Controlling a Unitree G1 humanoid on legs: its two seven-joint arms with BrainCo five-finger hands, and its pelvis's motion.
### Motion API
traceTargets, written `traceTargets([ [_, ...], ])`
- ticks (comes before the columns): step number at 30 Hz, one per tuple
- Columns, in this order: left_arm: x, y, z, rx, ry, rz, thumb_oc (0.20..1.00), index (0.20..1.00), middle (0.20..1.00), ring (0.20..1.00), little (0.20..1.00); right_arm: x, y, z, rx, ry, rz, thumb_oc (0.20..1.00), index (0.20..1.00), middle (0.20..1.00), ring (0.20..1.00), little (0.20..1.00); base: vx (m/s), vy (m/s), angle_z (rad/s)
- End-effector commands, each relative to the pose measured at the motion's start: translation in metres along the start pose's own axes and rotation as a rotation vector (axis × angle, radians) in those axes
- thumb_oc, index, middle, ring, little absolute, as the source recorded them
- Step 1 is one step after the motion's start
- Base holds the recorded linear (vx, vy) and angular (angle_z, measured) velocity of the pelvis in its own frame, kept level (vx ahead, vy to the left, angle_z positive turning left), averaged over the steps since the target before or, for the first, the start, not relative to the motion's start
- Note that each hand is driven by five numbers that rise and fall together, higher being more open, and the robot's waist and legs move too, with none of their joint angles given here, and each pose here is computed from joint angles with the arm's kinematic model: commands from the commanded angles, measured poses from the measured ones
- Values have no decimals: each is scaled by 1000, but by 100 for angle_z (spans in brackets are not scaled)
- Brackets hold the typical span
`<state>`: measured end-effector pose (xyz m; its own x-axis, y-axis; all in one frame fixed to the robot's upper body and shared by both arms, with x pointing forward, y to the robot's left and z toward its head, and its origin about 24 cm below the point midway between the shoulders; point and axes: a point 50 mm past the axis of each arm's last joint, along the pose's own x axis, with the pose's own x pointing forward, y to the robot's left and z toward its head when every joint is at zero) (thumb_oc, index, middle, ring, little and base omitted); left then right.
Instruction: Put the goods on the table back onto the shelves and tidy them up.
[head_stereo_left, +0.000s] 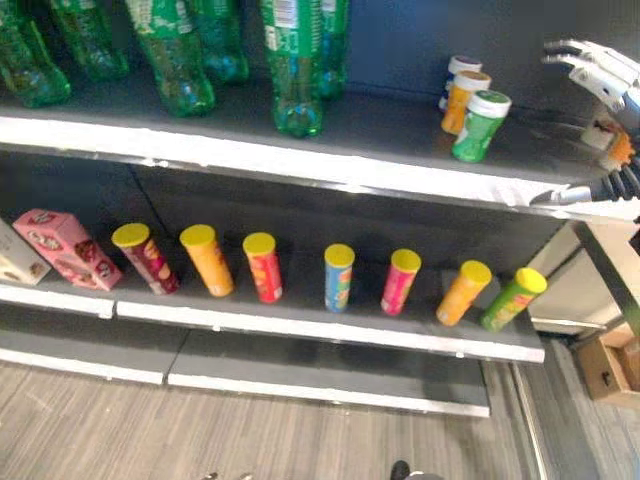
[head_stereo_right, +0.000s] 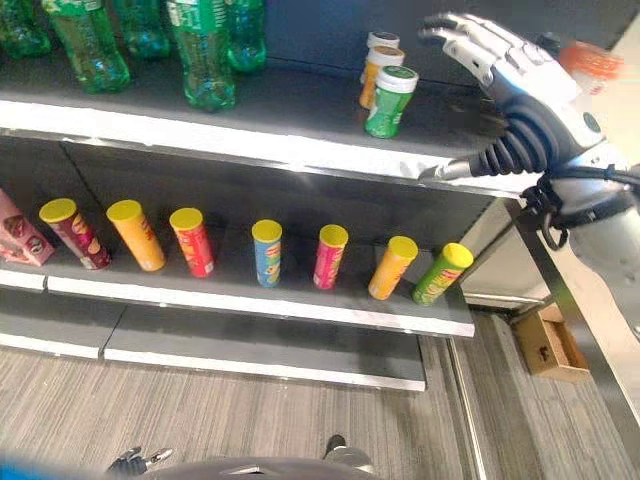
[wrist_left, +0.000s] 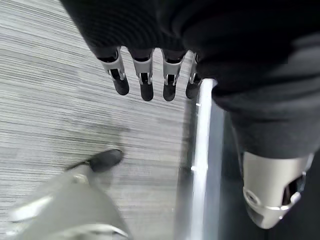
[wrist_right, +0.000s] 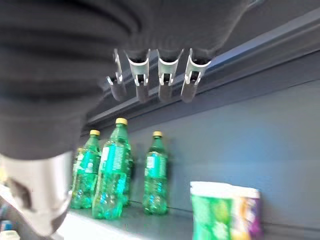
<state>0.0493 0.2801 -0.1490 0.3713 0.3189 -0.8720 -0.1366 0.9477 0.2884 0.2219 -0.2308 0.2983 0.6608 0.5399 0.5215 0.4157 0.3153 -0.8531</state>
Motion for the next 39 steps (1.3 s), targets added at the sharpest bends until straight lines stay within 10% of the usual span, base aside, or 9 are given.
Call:
traceTargets([
  [1,7,13,36,47,-108,41,1000,1000,1000,1000,1000,6,-17,4,65,-39,-102,1000,1000,1000,1000,1000,-6,69,-26],
  [18,9,-3,46,75,-145,-33,1000,1000,1000,1000,1000,-112,43,-39,799,468,-21,1000,1000,1000,1000,1000,-17,50,-20],
  [27,8,-5,44,181,-143,-119,1000,1000,1000,1000,1000,-261,181,-23,1448,1187,234,1000,1000,1000,1000,1000,-26,6,12],
  [39,11,-23,68,174,-196,-137,1000,1000,1000,1000,1000,-331,315,63,1370,1910,380,1000,1000,1000,1000,1000,1,-6,21],
])
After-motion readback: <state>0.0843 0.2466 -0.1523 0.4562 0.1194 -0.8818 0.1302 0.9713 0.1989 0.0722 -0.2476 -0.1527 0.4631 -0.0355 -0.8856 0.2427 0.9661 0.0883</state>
